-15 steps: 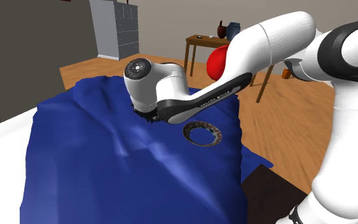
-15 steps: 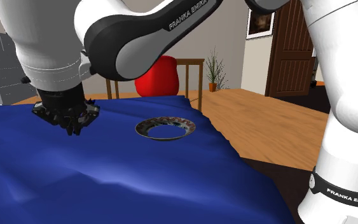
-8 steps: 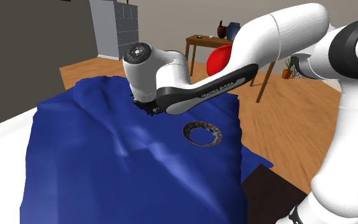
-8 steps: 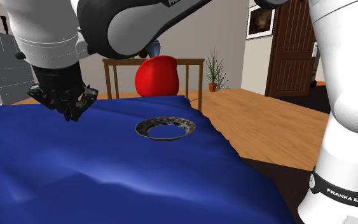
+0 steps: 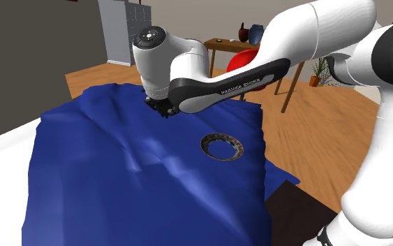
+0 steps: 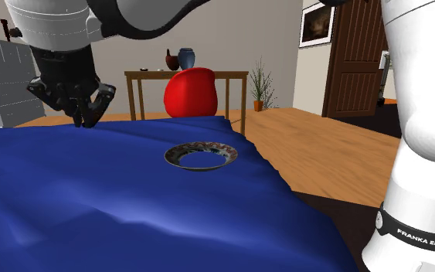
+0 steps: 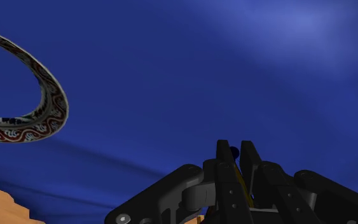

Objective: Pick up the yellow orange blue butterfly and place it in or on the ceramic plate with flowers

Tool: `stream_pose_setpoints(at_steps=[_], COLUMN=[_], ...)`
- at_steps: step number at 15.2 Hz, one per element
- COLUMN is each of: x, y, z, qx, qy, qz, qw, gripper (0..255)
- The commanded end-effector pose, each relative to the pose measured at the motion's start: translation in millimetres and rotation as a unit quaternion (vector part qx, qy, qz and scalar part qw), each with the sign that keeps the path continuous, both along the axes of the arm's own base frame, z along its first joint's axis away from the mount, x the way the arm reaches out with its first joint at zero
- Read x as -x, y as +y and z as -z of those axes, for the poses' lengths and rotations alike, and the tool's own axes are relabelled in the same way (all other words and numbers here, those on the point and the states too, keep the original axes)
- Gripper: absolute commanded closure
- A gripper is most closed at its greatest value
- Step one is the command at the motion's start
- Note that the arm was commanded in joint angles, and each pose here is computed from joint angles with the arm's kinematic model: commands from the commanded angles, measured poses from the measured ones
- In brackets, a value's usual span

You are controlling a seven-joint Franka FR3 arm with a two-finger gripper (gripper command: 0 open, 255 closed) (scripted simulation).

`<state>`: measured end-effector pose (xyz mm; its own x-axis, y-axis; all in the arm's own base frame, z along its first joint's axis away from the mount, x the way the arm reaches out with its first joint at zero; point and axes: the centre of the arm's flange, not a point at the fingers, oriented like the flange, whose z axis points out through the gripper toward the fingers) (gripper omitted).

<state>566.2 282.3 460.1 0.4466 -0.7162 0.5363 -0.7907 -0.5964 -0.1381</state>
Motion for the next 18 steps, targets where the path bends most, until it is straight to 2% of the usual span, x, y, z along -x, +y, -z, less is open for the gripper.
stream_pose_setpoints(at_steps=[1, 18], x=[12.9, 218.8], y=[-5.6, -92.1], z=[-4.0, 17.9], qx=[0.000, 0.000], qy=[0.000, 0.000], qz=[0.000, 0.000], qw=[1.0000, 1.0000], gripper=[255, 255])
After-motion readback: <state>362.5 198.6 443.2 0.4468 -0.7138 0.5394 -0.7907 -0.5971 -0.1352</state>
